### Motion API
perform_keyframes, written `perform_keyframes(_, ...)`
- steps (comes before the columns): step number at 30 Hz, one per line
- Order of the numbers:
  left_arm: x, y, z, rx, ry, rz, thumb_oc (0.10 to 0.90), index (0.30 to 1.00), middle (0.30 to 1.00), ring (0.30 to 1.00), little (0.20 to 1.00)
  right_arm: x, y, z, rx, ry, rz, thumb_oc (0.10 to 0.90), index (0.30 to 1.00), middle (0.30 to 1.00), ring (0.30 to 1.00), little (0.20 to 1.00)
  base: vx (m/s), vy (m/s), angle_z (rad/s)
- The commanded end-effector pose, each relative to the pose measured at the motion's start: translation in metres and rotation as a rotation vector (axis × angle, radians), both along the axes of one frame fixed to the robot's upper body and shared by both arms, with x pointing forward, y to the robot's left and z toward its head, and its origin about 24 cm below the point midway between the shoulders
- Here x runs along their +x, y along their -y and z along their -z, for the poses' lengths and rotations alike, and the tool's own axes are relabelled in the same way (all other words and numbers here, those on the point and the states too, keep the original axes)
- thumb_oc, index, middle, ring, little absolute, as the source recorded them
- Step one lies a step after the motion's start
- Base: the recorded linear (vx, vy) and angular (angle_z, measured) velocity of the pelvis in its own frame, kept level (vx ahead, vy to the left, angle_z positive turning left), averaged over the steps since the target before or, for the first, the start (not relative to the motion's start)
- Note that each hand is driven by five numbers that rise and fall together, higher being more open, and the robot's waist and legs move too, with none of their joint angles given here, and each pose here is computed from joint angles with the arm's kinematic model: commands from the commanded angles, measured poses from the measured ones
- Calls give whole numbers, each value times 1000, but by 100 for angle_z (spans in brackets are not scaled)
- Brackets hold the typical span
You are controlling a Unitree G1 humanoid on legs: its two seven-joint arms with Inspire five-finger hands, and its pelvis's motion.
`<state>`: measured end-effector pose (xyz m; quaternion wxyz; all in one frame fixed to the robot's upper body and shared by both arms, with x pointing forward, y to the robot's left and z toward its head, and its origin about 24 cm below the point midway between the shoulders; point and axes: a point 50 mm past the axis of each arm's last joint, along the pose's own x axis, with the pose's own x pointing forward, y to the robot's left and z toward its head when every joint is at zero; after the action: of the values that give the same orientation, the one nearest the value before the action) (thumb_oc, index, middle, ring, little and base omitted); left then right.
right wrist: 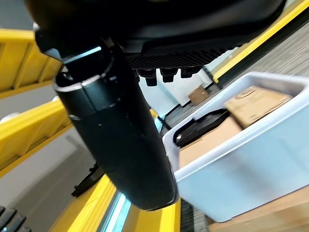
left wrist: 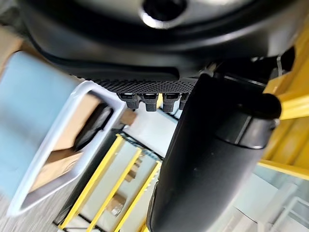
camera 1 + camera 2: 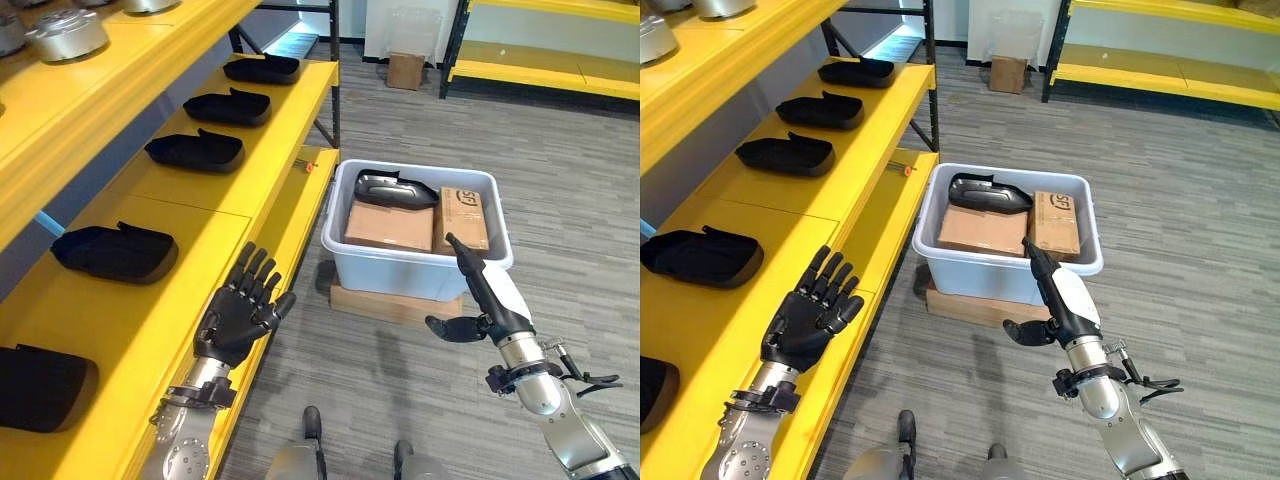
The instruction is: Move parts from the plastic box to the shelf.
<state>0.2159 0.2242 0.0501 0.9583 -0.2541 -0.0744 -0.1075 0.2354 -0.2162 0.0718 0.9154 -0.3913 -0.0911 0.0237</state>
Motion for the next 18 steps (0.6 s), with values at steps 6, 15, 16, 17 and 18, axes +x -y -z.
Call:
perform_keyframes(6, 9, 10, -54, 138, 282, 84, 900, 1000, 1000, 1000, 1000, 19, -9, -55, 141, 309, 33, 900, 1000, 1000, 1000, 1000, 163, 204, 14)
perform_keyframes(15, 5, 6, -54, 69, 282, 20, 900, 1000, 1000, 1000, 1000, 19, -16, -50, 259, 362, 123, 900, 1000, 1000, 1000, 1000, 104, 73, -17)
perform_keyframes(16, 7, 6, -55, 62, 287, 26, 900, 1000, 1000, 1000, 1000, 20, -15, -51, 257, 365, 126, 900, 1000, 1000, 1000, 1000, 127, -183, -9)
perform_keyframes(17, 8, 7, -57, 61, 294, 30, 900, 1000, 1000, 1000, 1000, 22, -14, -53, 260, 365, 125, 900, 1000, 1000, 1000, 1000, 132, -198, -5)
perform_keyframes(18, 10, 8, -59, 60, 296, 36, 900, 1000, 1000, 1000, 1000, 23, -13, -54, 262, 363, 124, 900, 1000, 1000, 1000, 1000, 179, -222, -13)
